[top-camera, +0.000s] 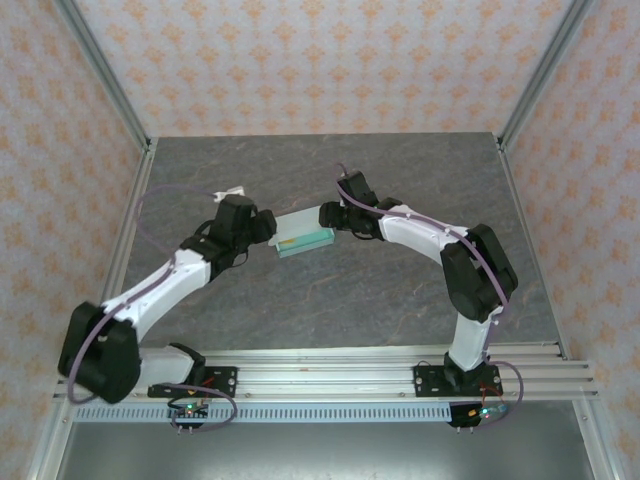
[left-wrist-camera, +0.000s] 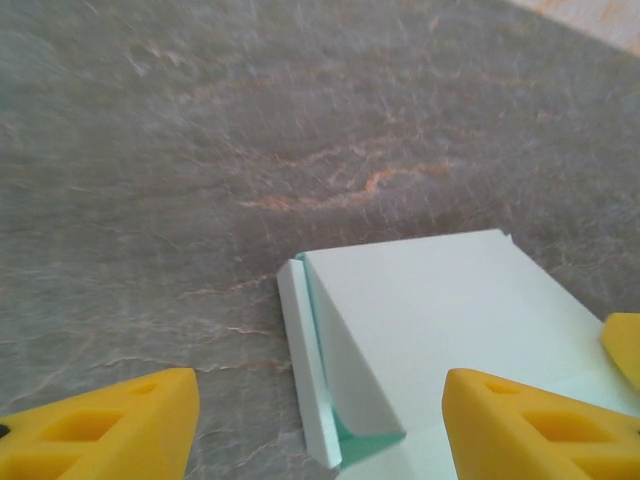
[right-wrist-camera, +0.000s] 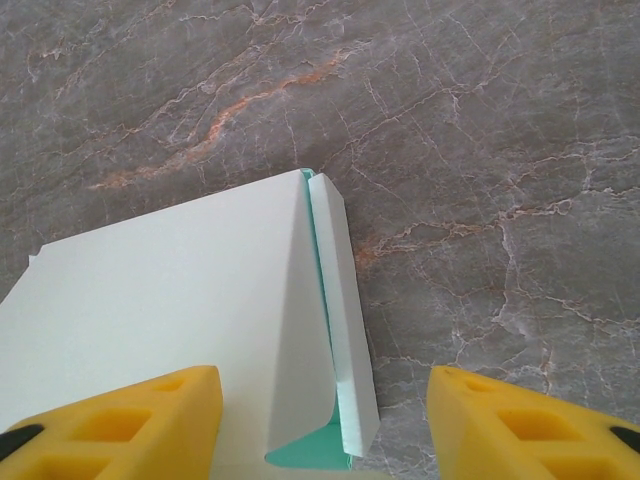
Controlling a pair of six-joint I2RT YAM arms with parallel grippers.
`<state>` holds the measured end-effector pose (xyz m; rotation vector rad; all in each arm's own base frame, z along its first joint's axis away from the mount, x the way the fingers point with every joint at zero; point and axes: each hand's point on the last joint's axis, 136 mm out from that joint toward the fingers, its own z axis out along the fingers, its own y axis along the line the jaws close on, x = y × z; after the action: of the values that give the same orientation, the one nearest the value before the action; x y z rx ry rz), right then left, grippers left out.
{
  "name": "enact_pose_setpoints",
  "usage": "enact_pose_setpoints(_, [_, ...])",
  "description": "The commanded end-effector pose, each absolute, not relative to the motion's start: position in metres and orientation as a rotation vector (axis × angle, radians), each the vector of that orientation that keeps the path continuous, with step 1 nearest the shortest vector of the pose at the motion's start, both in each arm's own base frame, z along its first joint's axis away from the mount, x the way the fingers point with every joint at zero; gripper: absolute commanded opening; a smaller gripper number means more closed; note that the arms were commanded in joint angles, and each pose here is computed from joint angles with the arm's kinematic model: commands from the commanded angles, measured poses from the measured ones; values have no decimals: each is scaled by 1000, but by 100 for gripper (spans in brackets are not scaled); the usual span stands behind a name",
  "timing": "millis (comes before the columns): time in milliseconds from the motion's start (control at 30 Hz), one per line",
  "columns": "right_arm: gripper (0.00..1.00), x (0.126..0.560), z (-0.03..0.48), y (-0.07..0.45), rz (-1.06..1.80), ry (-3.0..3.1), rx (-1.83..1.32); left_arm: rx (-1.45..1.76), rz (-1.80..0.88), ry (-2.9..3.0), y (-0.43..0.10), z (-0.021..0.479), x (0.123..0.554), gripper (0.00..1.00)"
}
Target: Fold the paper box
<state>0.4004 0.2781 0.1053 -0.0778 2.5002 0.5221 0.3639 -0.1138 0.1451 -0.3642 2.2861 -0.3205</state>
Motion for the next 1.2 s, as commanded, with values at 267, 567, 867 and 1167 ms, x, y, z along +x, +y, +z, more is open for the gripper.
enact_pose_setpoints(267, [56,396,67,265,383,2569,-108,-296,-326,2423,-130,84,376,66])
enact_pose_setpoints(567, [52,396,44,258,298,2599,-149,-314,-313,2477,-128,51,366,66])
enact_pose_setpoints(867, [49,393,20,254,246,2639,-171,-321,-271,2513,-123,26,358,65])
enact_pose_setpoints(1167, [46,393,17,248,203,2642,-192,-332,-262,2512,-130,21,355,65])
